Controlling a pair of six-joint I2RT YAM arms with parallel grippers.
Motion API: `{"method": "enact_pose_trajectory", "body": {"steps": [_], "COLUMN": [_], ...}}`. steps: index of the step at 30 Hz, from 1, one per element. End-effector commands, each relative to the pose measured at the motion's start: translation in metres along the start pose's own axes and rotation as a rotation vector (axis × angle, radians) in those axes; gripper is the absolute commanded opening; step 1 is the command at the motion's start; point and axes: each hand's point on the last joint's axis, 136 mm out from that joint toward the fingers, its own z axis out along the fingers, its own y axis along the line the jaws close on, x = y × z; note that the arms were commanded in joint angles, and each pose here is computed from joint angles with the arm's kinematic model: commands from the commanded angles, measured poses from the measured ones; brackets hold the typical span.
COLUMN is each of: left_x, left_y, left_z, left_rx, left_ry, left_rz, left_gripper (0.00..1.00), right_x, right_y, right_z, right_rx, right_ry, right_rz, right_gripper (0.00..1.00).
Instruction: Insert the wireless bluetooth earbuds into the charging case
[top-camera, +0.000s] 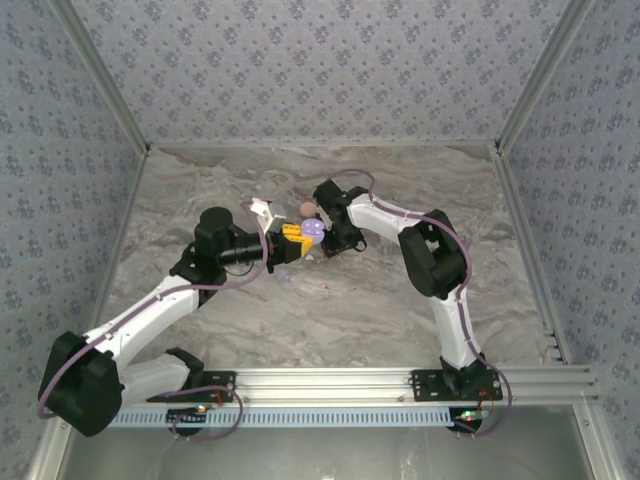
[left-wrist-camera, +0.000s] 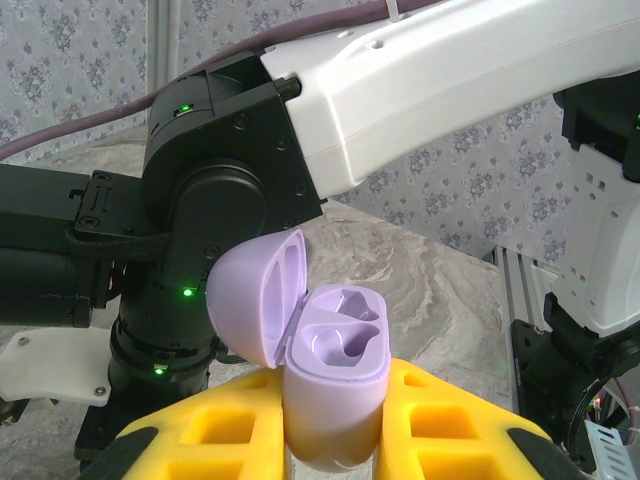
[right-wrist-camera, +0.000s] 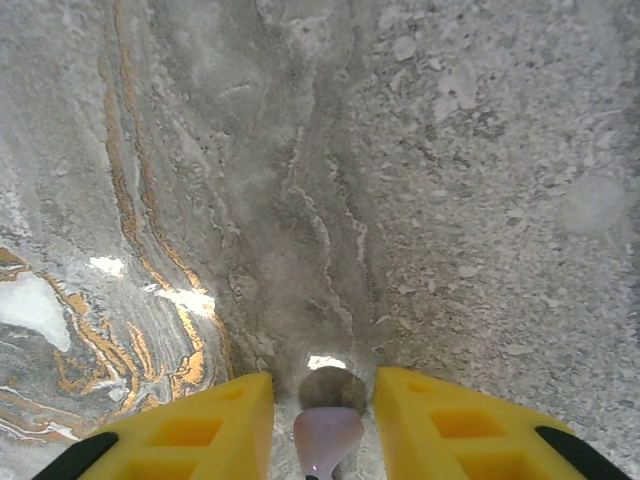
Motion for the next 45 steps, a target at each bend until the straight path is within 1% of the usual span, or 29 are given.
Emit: {"method": "enact_pose_trajectory", "body": {"steps": [1,22,38,43,45], "left_x": [-0.0079,-0.0086,-0.0083,-0.0087,-0.0088], "left_y": [-0.0056,-0.0057,-0.0069,-0.0069,-0.0076], "left_z": [-0.0021,-0.0023,-0.0025,-0.0027,-0.0028], "left_rx": [0.005,0.006,0.007,0.006,0.008], "left_ry": [-0.021,-0.024,-0.024,-0.025,-0.025], "left_rz": [0.032,0.034,0.033,0.033,0.035], "left_gripper": [0.2,0.2,0.2,0.2,0.2], "right_x": [0.0199,0.0255,0.0276,0.0288,0.0283], "right_y": [-0.0105,-0.0075,-0.0075,-0.0064,-0.0057], "right_z": [0.0018,-0.0014,-0.0011,0.0012,0.0016], "right_rx": [0.048,0.058,0.07,0.066,0.064], "right_ry": [0.084,0.099,0.107,0.114,0.113], "right_rz": [0.026,0.01,0.011,0.012,0.013], "right_gripper": [0.34,0.35,0.33,0.32,0.3]}}
